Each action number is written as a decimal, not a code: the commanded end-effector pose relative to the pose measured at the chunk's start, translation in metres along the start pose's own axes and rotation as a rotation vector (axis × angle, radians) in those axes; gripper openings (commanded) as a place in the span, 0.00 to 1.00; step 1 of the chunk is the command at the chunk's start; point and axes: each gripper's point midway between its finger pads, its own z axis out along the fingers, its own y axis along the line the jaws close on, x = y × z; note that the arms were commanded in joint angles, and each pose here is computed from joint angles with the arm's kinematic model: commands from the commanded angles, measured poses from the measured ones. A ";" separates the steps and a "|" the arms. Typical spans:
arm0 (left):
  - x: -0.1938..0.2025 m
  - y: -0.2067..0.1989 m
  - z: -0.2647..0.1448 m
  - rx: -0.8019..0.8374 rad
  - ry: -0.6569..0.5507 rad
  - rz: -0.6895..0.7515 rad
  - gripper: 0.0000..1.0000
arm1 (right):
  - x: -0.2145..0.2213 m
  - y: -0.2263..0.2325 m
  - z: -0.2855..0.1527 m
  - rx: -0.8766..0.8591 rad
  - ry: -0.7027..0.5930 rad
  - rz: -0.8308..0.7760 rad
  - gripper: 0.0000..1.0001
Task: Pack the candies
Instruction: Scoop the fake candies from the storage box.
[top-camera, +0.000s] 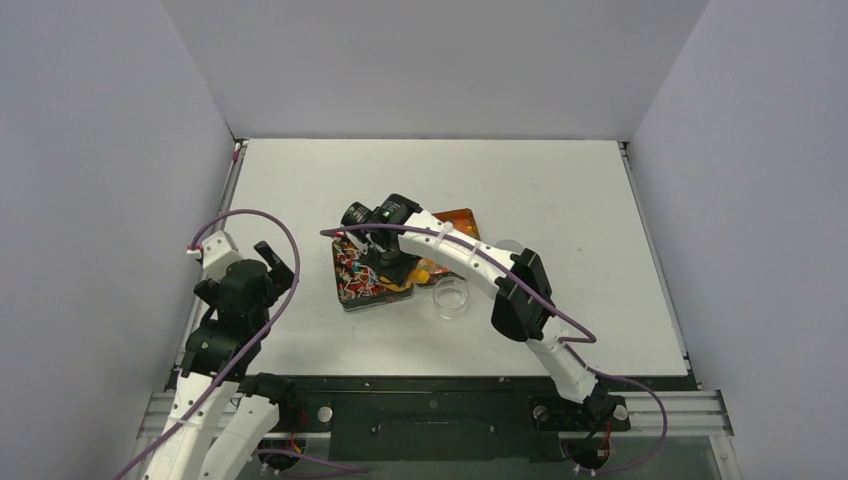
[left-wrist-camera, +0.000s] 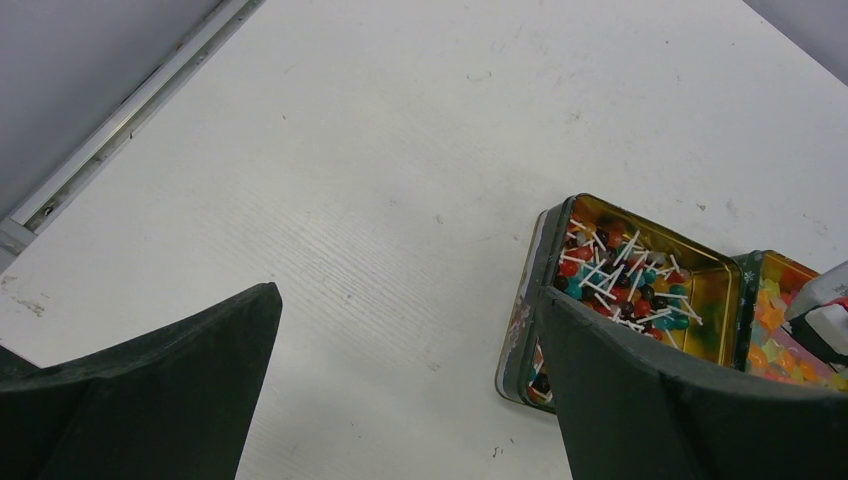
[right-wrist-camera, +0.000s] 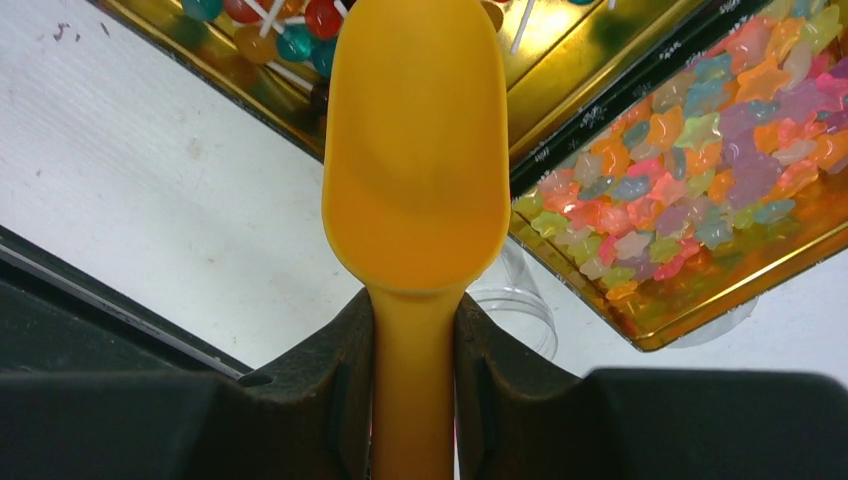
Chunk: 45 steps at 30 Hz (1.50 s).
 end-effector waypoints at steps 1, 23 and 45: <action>-0.008 -0.002 -0.002 0.006 -0.030 -0.024 0.97 | -0.011 0.002 0.000 -0.023 -0.025 0.010 0.00; -0.009 -0.001 -0.003 0.010 -0.039 -0.022 0.97 | -0.063 0.010 0.027 -0.108 -0.190 0.111 0.00; -0.005 -0.004 0.001 0.014 -0.018 -0.008 0.97 | -0.097 -0.010 0.047 -0.045 -0.403 0.207 0.00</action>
